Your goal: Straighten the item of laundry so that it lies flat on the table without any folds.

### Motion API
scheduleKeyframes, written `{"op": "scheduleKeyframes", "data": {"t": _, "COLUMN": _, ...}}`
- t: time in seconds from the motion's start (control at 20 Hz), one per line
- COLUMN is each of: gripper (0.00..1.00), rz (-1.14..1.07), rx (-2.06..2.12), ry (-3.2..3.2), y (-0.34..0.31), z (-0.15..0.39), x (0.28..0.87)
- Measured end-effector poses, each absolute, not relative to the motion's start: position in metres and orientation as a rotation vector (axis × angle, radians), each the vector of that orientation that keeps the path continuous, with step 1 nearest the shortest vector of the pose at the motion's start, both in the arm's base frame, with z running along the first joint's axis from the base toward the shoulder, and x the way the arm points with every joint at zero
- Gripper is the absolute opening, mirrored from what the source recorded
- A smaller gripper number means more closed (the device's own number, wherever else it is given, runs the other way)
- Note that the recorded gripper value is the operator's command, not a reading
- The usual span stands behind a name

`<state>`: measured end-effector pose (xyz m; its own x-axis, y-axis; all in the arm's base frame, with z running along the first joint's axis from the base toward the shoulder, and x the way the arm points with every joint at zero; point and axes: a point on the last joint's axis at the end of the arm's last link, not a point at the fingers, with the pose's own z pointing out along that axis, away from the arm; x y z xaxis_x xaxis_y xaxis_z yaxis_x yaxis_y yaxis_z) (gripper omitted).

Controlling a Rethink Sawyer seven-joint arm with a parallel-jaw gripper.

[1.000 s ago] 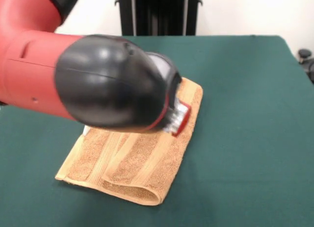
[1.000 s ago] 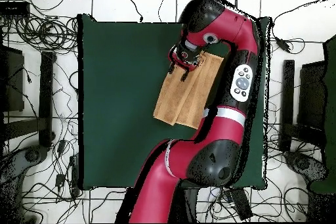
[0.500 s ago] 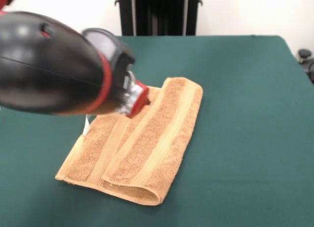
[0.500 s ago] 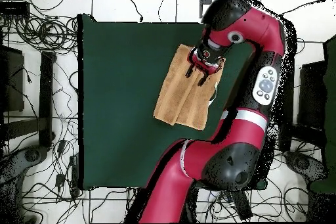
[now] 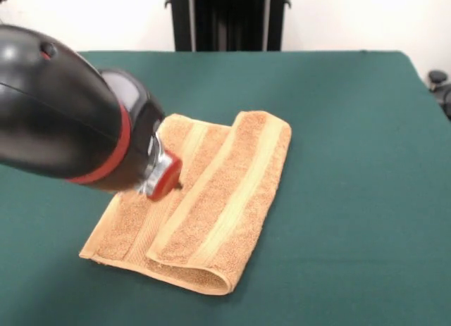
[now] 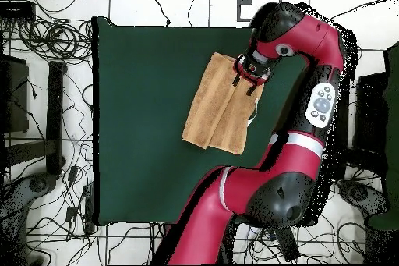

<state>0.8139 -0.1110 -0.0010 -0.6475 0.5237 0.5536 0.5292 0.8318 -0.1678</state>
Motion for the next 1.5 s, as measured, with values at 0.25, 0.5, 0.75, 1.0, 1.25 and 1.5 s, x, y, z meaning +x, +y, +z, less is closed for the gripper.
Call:
{"op": "scheduleKeyframes", "data": {"t": 0.25, "gripper": 1.0, "rz": -0.028, "rx": -0.7, "ry": -2.551, "y": -0.112, "z": -0.032, "x": 0.819}}
{"op": "scheduleKeyframes", "data": {"t": 0.5, "gripper": 1.0, "rz": -0.077, "rx": -0.609, "ry": -2.597, "y": -0.108, "z": -0.059, "x": 0.815}}
{"op": "scheduleKeyframes", "data": {"t": 0.75, "gripper": 1.0, "rz": -0.147, "rx": -0.568, "ry": -2.611, "y": -0.107, "z": -0.058, "x": 0.818}}
{"op": "scheduleKeyframes", "data": {"t": 1.0, "gripper": 1.0, "rz": -0.215, "rx": -0.579, "ry": -2.602, "y": -0.099, "z": -0.06, "x": 0.819}}
{"op": "scheduleKeyframes", "data": {"t": 1.25, "gripper": 1.0, "rz": -0.26, "rx": -0.584, "ry": -2.598, "y": -0.092, "z": -0.06, "x": 0.822}}
{"op": "scheduleKeyframes", "data": {"t": 1.5, "gripper": 1.0, "rz": -0.27, "rx": -0.581, "ry": -2.598, "y": -0.087, "z": -0.059, "x": 0.823}}
